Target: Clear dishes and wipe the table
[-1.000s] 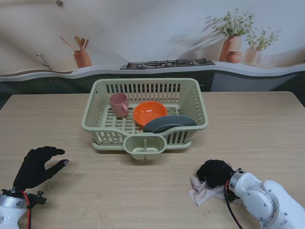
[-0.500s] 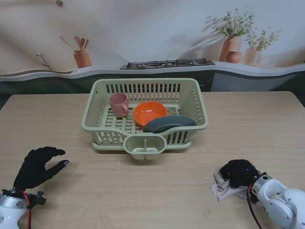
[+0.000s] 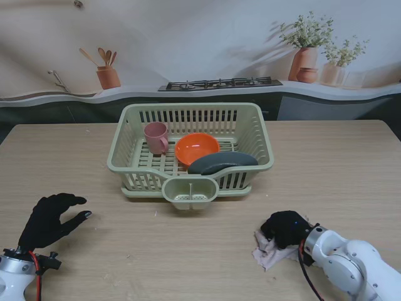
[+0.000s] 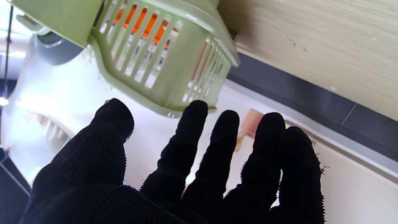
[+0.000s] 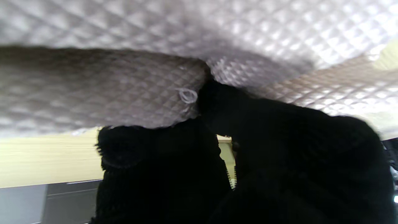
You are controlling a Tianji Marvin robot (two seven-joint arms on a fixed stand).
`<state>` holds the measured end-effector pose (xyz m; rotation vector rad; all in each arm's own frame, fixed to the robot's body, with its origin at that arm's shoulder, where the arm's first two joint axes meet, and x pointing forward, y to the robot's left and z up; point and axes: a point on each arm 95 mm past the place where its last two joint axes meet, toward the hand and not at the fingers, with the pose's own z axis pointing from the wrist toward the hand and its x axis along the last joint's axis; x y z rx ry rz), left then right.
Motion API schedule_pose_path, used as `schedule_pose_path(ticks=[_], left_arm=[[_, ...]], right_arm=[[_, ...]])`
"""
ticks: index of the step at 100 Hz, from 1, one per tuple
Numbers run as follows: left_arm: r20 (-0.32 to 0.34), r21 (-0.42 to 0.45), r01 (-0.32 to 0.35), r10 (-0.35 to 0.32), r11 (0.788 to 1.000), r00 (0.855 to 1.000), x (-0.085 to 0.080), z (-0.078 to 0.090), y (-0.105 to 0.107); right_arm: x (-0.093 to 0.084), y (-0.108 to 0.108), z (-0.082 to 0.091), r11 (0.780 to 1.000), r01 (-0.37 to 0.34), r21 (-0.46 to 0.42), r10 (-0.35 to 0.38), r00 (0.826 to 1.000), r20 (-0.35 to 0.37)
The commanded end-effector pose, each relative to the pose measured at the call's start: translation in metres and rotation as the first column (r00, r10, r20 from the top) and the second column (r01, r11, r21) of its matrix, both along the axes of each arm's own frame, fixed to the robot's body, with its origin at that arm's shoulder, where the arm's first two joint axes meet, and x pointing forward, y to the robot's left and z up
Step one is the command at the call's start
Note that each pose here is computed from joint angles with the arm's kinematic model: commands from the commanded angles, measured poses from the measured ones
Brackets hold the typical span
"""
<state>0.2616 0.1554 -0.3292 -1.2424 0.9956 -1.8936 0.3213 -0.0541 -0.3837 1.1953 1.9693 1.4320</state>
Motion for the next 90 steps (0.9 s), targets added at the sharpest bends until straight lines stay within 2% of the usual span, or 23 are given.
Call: schedule_pose_path(ticks=[1, 21, 35, 64, 90], left_arm=[[-0.011, -0.001, 0.008, -0.008, 1.0, 1.0, 0.0, -0.001, -0.002], [-0.014, -0.003, 0.009, -0.009, 1.0, 1.0, 0.001, -0.001, -0.002], [-0.012, -0.004, 0.007, -0.007, 1.0, 1.0, 0.0, 0.0, -0.002], [-0.006, -0.002, 0.007, -0.007, 1.0, 1.0, 0.0, 0.0, -0.002], [-0.014, 0.002, 0.008, -0.008, 1.0, 1.0, 0.0, 0.0, -0.002]], right_arm=[[-0.01, 0.018, -0.016, 1.0, -0.03, 0.006, 0.03, 0.998, -0.062], [-0.003, 0.048, -0.016, 0.997, -0.056, 0.048, 0.06, 0.995, -0.076], [-0.002, 0.05, -0.021, 0.997, -0.061, 0.039, 0.065, 0.994, -0.093], [-0.012, 0.014, -0.028, 1.0, 0.01, -0.022, -0.012, 0.997, -0.076], [-0.02, -0.044, -0.028, 0.988, 0.043, -0.149, -0.048, 0.998, -0.031]])
